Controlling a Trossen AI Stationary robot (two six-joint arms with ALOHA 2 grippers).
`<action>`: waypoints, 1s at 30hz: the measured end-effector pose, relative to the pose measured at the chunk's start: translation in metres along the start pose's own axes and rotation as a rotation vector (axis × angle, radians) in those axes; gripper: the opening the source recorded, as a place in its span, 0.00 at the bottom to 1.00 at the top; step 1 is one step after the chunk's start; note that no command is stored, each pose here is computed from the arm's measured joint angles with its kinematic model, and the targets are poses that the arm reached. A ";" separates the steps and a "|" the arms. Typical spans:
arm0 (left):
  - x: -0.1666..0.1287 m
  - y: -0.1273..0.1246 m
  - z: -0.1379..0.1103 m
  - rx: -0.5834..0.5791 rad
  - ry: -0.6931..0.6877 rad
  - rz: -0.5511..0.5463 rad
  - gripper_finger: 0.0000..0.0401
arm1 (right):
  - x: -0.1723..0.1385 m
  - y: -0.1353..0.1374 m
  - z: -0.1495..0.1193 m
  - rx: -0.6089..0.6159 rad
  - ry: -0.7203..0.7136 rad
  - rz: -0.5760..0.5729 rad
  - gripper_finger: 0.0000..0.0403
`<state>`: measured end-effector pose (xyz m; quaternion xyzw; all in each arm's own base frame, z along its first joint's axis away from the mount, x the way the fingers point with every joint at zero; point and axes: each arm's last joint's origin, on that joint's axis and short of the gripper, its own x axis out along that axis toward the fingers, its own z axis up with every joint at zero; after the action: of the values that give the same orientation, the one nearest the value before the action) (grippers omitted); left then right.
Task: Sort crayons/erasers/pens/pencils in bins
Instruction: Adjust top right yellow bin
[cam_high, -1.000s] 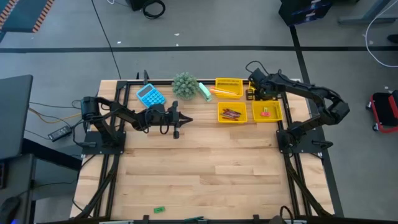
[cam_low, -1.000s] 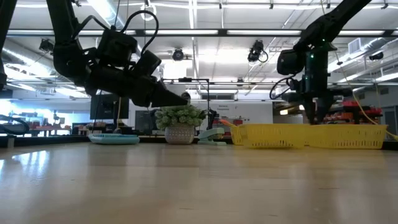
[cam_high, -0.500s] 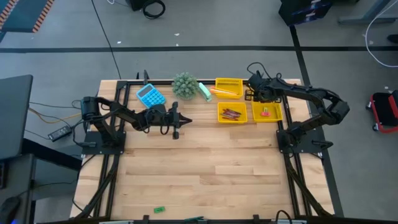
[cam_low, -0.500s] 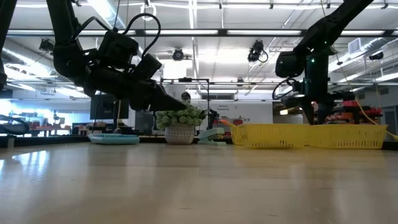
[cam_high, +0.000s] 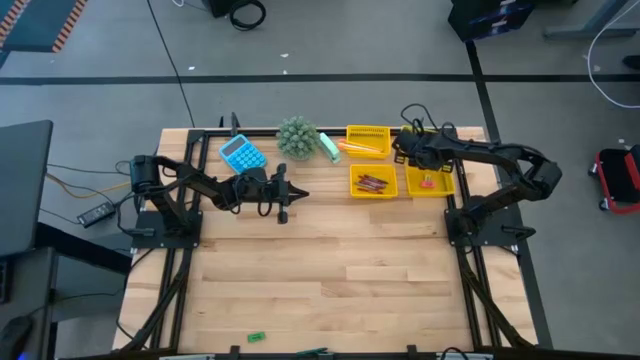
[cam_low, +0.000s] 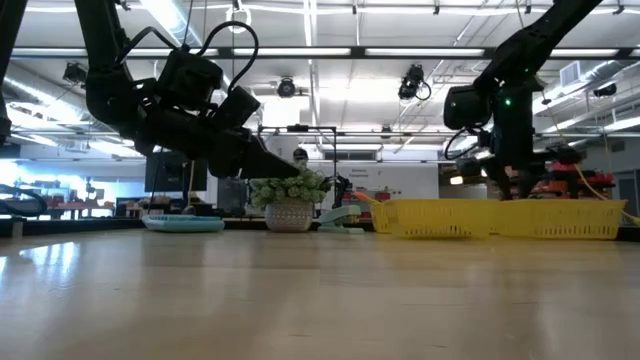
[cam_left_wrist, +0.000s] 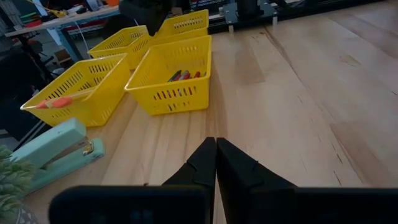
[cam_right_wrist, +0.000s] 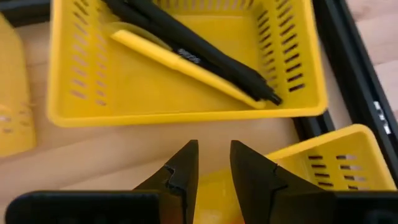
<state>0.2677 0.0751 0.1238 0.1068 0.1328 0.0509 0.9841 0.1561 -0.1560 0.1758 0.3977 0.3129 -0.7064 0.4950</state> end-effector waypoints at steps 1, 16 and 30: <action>0.000 0.000 0.000 0.000 0.000 0.000 0.05 | 0.001 -0.001 -0.003 0.006 -0.011 -0.008 0.25; 0.000 0.000 0.000 0.000 0.002 0.000 0.04 | 0.007 -0.007 -0.004 0.015 -0.056 -0.062 0.25; 0.000 0.000 0.000 0.000 0.002 -0.001 0.06 | 0.016 -0.011 0.013 0.053 -0.075 -0.057 0.25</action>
<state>0.2676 0.0751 0.1235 0.1065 0.1340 0.0505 0.9840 0.1393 -0.1704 0.1689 0.3748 0.2862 -0.7427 0.4753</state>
